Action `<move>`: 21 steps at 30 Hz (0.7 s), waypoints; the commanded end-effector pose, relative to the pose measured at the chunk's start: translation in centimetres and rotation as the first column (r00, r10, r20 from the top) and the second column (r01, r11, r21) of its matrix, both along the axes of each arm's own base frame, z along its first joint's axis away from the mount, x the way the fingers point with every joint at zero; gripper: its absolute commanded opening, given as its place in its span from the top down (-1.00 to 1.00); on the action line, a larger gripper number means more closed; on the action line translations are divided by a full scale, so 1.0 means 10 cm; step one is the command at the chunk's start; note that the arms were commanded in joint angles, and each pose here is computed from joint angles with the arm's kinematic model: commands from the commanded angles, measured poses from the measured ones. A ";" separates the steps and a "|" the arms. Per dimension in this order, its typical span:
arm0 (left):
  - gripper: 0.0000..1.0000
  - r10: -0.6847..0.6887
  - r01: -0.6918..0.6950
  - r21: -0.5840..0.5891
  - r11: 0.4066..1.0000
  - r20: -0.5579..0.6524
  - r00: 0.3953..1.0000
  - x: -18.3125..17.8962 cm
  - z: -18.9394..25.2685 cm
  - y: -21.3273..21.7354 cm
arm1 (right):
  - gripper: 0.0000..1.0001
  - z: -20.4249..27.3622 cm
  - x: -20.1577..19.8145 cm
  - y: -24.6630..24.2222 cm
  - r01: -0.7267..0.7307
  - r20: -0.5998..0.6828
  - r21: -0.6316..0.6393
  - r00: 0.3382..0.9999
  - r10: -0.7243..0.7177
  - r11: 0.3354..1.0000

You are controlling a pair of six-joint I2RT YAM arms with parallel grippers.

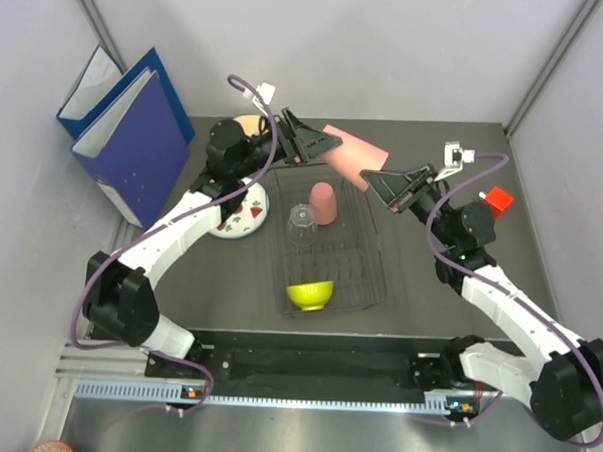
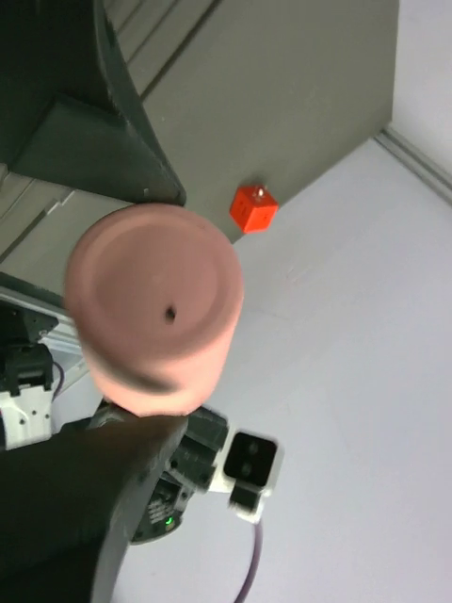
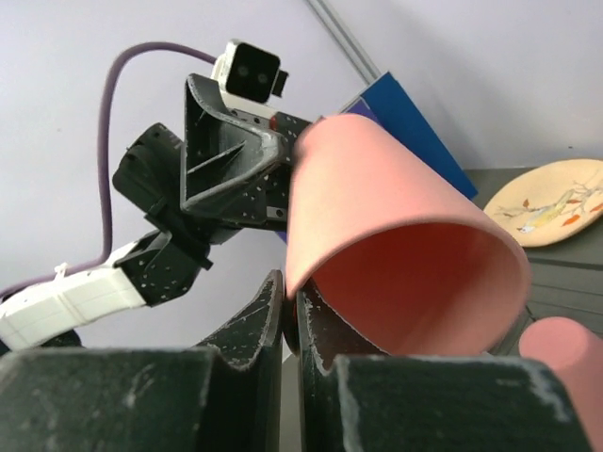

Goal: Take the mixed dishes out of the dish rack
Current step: Pick up the cup from the dish rack, then place the cup at the center of the board.

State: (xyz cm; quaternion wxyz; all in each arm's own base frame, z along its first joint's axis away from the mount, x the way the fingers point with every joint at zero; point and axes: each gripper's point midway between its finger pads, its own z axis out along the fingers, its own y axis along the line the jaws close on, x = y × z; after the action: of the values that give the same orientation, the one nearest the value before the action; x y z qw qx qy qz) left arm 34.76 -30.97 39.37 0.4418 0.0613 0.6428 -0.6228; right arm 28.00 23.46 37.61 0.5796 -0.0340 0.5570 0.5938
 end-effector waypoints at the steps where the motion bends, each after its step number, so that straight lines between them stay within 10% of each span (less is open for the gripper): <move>1: -0.98 0.151 -0.152 0.042 0.988 0.020 0.988 0.07 0.12 0.23 | 1.00 0.35 -0.06 -0.14 0.091 0.102 -0.015 0.991 -0.089 0.996; 5: -0.98 0.505 -0.500 0.073 0.863 -0.121 0.855 0.40 -0.12 0.90 | 1.00 0.43 0.15 -0.44 0.329 0.098 -0.157 0.943 -0.317 0.931; 10: -0.98 0.671 -0.660 0.128 0.741 -0.193 0.716 0.31 -0.41 1.40 | 1.00 0.35 0.58 -1.23 0.654 -0.015 -0.431 0.684 -0.729 0.622; 16: -0.98 0.754 -0.676 0.334 0.656 -0.262 0.602 0.23 -0.97 1.61 | 1.00 0.16 1.16 -1.65 0.648 0.057 -0.720 0.410 -0.910 0.247; 21: -0.98 0.767 -0.664 0.384 0.642 -0.303 0.566 0.16 -1.22 1.65 | 1.00 -0.42 1.71 -1.74 0.451 -0.003 -0.881 0.293 -0.956 0.141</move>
State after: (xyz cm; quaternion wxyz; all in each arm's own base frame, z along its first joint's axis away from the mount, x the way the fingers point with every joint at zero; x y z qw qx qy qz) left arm 37.08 -15.51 30.03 0.5117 -0.2698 0.7399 -0.3433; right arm 43.26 9.59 41.51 0.6420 0.1830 0.7430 0.0478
